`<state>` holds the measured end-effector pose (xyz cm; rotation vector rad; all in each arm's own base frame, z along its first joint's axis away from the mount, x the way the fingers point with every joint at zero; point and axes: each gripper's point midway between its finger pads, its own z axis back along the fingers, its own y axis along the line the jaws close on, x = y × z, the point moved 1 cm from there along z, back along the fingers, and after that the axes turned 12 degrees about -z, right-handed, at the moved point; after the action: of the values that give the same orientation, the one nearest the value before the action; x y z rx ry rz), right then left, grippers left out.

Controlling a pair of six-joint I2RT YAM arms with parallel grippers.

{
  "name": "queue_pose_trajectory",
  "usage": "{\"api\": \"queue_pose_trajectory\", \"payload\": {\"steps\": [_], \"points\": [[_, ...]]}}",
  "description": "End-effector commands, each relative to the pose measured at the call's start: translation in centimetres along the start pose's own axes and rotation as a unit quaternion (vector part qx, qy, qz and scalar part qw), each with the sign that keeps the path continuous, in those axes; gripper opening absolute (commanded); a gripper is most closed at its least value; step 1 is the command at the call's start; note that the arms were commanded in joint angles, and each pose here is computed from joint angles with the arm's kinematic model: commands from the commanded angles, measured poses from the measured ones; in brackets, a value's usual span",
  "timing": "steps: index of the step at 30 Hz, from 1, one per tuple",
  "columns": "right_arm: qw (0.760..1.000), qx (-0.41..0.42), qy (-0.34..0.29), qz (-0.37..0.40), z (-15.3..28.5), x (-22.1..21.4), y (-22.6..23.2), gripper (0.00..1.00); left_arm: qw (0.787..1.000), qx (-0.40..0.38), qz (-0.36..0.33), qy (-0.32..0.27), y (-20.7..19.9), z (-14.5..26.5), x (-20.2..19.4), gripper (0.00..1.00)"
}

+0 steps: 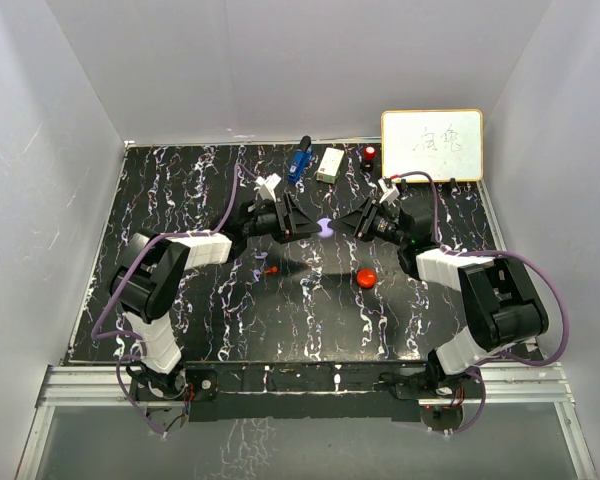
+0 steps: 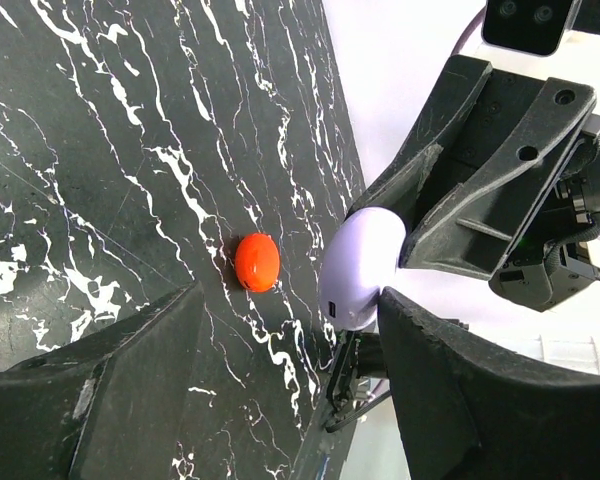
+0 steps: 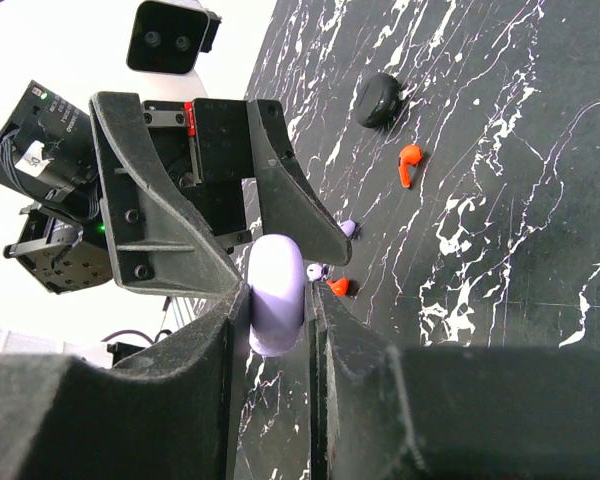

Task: Insert the wireless bluetooth earbuds into the charging case
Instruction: Open the charging case, then pick up the earbud from the center of the board.

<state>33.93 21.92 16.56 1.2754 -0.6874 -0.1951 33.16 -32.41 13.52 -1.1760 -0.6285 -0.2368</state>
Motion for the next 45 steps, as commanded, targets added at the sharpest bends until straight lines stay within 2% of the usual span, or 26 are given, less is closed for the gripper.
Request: {"api": "queue_pose_trajectory", "payload": {"steps": [1, 18, 23, 24, 25, 26, 27, 28, 34, 41, 45], "points": [[0.999, 0.043, -0.017, 0.025, -0.4, 1.8, 2.9, 0.03, 0.999, 0.001, -0.028, -0.015, -1.4, 0.0, 1.7, 0.67], [0.997, 0.080, -0.012, 0.005, -0.3, 1.7, 4.5, 0.03, 0.999, 0.039, 0.000, -0.004, 1.2, -1.0, 1.0, 0.67], [0.998, 0.057, -0.028, 0.009, -0.3, 2.2, 3.8, 0.02, 0.995, 0.100, -0.006, -0.006, 2.5, 0.3, 0.8, 0.67], [0.999, 0.041, -0.030, 0.006, -0.4, 2.3, 3.3, 0.02, 0.992, 0.126, -0.010, -0.011, 2.9, 0.9, 0.9, 0.68], [0.999, 0.030, -0.031, 0.007, -0.4, 2.3, 2.8, 0.02, 0.988, 0.155, -0.018, -0.017, 3.2, 1.7, 1.1, 0.73], [0.999, 0.021, -0.031, 0.005, -0.4, 2.2, 2.4, 0.02, 0.982, 0.183, -0.025, -0.023, 3.7, 2.5, 1.2, 0.80], [0.999, 0.014, -0.032, 0.004, -0.4, 2.1, 2.0, 0.02, 0.977, 0.207, -0.034, -0.027, 3.8, 3.4, 1.4, 0.95], [0.999, 0.009, -0.031, 0.005, -0.4, 2.0, 1.7, 0.02, 0.973, 0.226, -0.042, -0.031, 3.8, 4.2, 1.5, 0.98], [1.000, -0.006, -0.023, 0.012, -0.3, 1.5, 0.5, 0.02, 0.940, 0.328, -0.082, -0.047, 4.6, 8.6, 1.9, 0.96], [1.000, -0.011, -0.017, 0.009, -0.3, 1.1, 0.0, 0.02, 0.906, 0.411, -0.104, -0.001, 7.1, 10.9, 0.1, 0.99], [1.000, -0.012, -0.014, 0.008, -0.3, 0.9, -0.2, 0.02, 0.885, 0.447, -0.126, 0.025, 8.0, 11.0, -0.8, 0.94]]}}
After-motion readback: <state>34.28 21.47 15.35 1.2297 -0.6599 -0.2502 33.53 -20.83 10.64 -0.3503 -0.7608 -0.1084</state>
